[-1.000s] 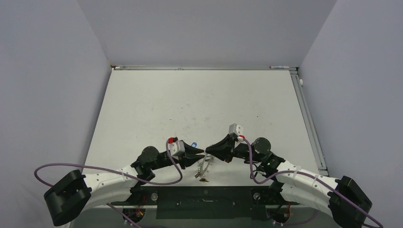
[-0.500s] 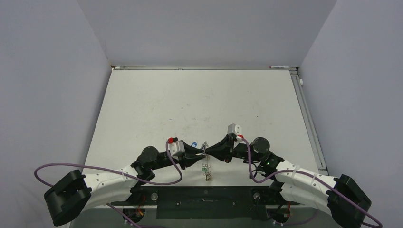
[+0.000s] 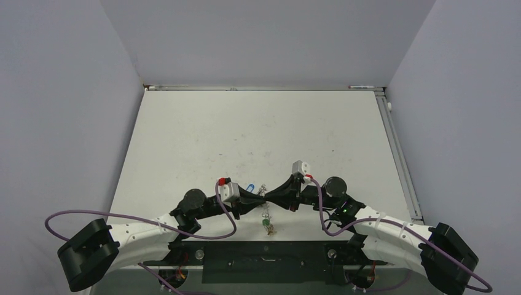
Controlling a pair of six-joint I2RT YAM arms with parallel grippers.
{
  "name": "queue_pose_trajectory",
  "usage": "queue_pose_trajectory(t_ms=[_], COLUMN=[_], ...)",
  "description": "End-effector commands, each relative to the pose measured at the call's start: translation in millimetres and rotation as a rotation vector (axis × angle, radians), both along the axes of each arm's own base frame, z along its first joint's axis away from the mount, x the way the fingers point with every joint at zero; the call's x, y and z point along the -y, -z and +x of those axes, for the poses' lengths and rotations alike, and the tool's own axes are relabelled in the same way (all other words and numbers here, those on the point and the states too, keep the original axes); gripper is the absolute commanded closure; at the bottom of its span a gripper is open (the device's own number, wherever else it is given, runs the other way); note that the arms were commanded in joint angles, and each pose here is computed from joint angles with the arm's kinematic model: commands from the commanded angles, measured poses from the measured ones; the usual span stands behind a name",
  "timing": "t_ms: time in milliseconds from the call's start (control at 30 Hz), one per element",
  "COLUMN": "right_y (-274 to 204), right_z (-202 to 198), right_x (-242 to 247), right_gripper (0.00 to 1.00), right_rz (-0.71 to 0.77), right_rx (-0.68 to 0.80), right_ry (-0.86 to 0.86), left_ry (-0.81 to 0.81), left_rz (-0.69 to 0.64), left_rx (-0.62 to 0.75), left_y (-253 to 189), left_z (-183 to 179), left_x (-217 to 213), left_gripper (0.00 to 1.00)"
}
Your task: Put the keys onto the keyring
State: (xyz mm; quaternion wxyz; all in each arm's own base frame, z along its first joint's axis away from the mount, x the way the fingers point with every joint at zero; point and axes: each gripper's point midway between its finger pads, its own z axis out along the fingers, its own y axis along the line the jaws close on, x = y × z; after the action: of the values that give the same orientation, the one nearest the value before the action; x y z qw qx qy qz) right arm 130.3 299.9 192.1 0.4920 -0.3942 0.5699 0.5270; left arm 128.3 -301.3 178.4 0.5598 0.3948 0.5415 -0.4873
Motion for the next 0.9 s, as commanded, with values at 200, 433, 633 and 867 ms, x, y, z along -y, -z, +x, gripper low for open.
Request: queue_pose_trajectory(t_ms=[200,433,633,867], right_y=[-43.1,-40.3,-40.9,-37.6], right_z=[-10.7,-2.1,5.9,10.7], right_x=[-8.9,-7.0,-2.1,11.5], right_gripper=[0.95,0.7,0.5,0.5], right_rz=[0.116,0.107,0.099,0.067], right_rx=[0.101,0.084,0.088,0.138], right_ry=[-0.082,-0.026,0.024,0.063], left_ry=[0.06,0.036,0.011,0.012], left_rz=[-0.069,-0.104,-0.111,-0.118], left_rx=[0.037,0.025,0.027,0.044], left_y=[-29.2,-33.5,-33.9,-37.7], left_z=[-6.7,-4.0,-1.7,-4.8], left_x=[8.7,6.5,2.0,-2.5], left_gripper=[1.0,1.0,1.0,1.0])
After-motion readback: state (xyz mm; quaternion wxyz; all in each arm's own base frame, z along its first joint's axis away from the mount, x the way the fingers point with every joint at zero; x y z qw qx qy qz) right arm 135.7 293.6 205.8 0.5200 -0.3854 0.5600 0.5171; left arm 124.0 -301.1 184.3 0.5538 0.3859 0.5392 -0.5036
